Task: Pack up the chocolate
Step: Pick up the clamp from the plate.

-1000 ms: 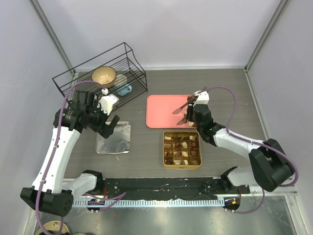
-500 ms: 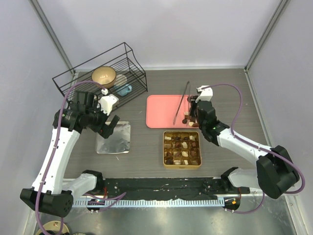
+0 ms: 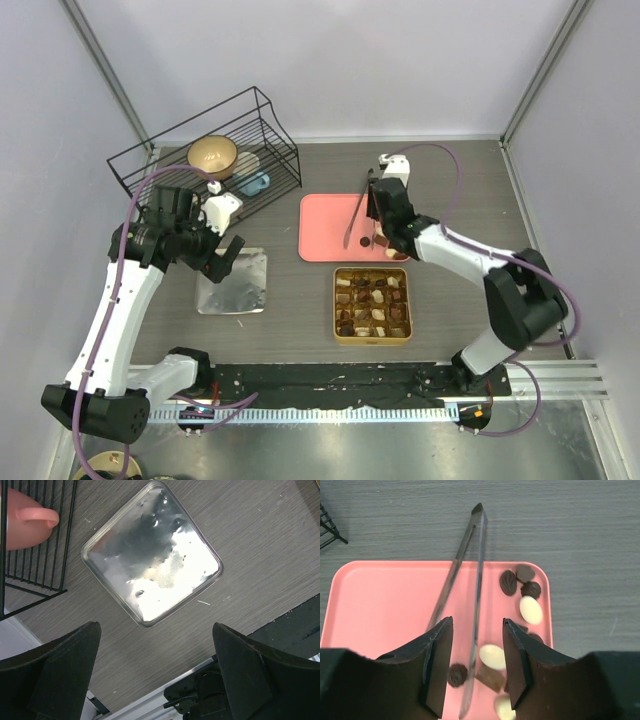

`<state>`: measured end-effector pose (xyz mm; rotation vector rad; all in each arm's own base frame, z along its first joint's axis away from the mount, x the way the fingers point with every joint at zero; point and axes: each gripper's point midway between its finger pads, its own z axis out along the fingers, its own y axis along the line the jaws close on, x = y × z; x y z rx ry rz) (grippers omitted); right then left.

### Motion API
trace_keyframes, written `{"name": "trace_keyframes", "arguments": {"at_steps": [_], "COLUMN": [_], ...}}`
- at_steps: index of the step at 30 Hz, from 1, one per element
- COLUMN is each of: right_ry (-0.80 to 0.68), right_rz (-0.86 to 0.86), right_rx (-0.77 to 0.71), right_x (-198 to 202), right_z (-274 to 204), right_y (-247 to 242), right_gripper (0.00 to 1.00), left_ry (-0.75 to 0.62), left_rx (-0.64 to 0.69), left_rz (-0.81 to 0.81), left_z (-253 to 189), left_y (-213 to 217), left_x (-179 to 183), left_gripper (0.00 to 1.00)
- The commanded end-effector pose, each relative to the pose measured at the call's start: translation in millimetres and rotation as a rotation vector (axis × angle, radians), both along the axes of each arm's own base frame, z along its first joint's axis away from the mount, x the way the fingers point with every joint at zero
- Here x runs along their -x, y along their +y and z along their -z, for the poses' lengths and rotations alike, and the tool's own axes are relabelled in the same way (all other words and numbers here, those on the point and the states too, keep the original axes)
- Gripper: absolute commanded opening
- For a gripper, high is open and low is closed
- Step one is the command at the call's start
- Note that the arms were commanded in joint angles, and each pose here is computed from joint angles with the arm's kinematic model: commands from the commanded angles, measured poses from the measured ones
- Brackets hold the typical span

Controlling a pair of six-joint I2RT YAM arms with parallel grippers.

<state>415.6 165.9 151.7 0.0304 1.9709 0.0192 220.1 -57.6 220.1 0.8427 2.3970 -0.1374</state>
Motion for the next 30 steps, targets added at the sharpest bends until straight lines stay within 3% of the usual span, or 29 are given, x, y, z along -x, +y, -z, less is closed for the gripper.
{"name": "trace_keyframes", "arguments": {"at_steps": [1, 2, 4, 8, 19, 30], "right_ry": [0.104, 0.09, 0.211, 0.292, 0.395, 0.439], "right_rz": [0.04, 0.053, 0.064, 0.068, 0.082, 0.053], "right_rx": [0.053, 0.034, 0.087, 0.089, 0.118, 0.108], "right_x": [-27, -43, -50, -70, -44, -52], "right_z": [15, 1, 36, 45, 75, 103], "right_y": [9, 12, 11, 17, -3, 4], "right_gripper": [0.5, 0.51, 0.51, 0.49, 0.38, 0.23], "left_ry": [-0.029, -0.03, -0.034, -0.036, -0.027, -0.019], "left_rx": [0.005, 0.004, -0.004, -0.012, -0.012, -0.031], "left_rz": [0.004, 0.003, 0.001, -0.005, 0.001, 0.004], "left_z": [-3, -3, -4, -3, 1, 4], "left_y": [0, 1, 2, 4, 4, 7], "left_x": [-4, -3, -2, -1, -3, 4], "left_gripper": [1.0, 1.0, 1.0, 1.0, 1.0, 1.0]}}
